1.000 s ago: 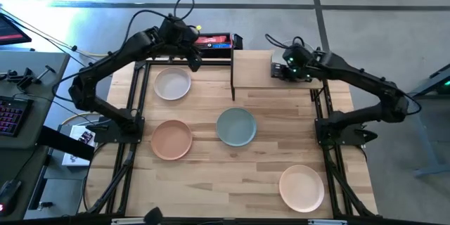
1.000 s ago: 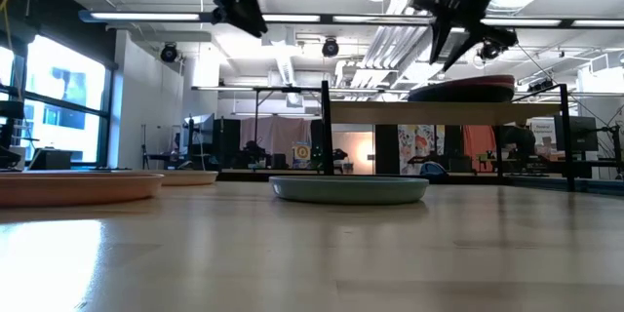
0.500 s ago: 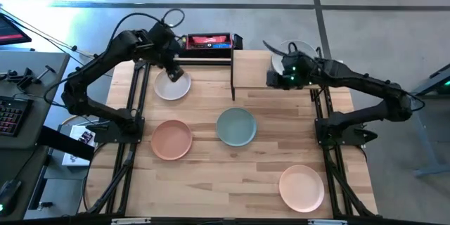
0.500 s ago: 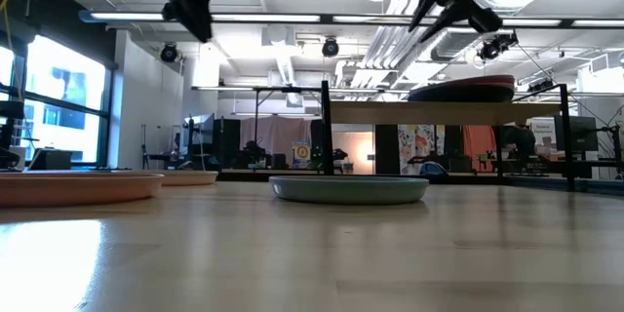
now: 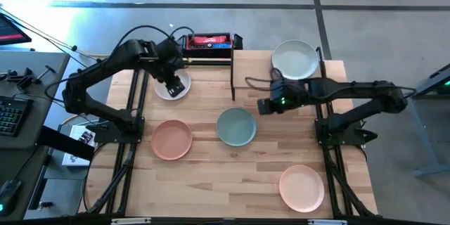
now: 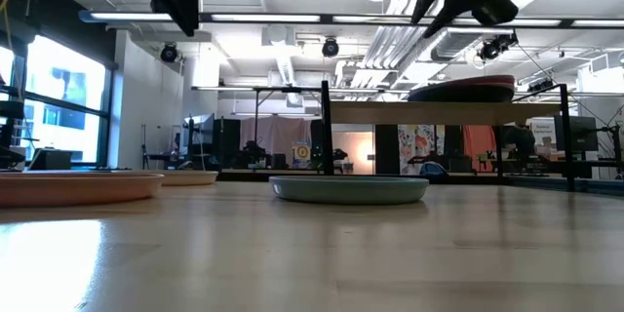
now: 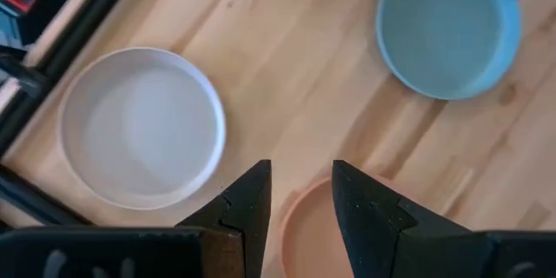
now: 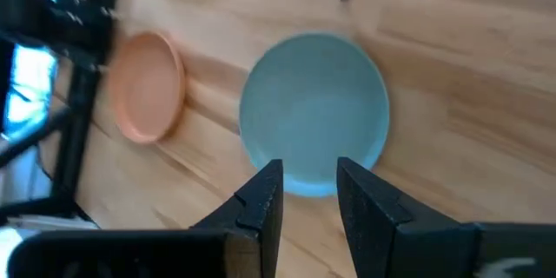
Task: Place and stack plates onto a shelf
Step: Put the light blue plate on the shelf
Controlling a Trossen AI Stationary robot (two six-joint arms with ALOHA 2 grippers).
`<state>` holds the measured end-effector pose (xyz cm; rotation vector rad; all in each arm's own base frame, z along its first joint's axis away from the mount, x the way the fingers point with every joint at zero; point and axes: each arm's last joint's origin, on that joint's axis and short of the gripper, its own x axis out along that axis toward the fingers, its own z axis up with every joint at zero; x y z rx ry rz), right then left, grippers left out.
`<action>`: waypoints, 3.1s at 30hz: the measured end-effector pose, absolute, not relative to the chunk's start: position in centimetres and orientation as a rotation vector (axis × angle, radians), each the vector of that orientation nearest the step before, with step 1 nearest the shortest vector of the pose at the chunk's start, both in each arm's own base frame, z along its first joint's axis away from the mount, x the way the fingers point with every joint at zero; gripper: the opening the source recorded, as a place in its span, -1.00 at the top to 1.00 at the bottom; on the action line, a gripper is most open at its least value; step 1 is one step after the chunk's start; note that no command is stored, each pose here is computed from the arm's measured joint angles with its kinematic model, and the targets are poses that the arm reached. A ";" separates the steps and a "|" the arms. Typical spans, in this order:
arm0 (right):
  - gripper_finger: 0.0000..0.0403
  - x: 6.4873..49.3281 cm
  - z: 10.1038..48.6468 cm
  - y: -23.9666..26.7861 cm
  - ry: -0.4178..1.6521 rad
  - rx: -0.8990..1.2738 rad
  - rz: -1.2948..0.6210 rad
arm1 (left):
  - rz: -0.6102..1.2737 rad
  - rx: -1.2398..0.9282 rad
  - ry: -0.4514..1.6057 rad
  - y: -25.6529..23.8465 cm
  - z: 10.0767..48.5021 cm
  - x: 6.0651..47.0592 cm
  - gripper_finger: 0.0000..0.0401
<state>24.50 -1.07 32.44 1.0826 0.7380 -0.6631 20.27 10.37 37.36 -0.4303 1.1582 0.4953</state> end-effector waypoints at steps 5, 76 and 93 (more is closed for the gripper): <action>0.54 26.1 30.7 -0.2 0.817 1.060 -0.682 | 0.475 -0.457 1.156 8.6 37.4 21.1 0.45; 0.55 33.9 15.0 0.4 1.219 0.765 -0.938 | 0.641 -0.524 1.049 -0.4 37.4 22.8 0.45; 0.96 34.0 14.4 0.5 1.278 0.751 -0.886 | 0.629 -0.505 1.055 -0.4 37.4 22.8 0.45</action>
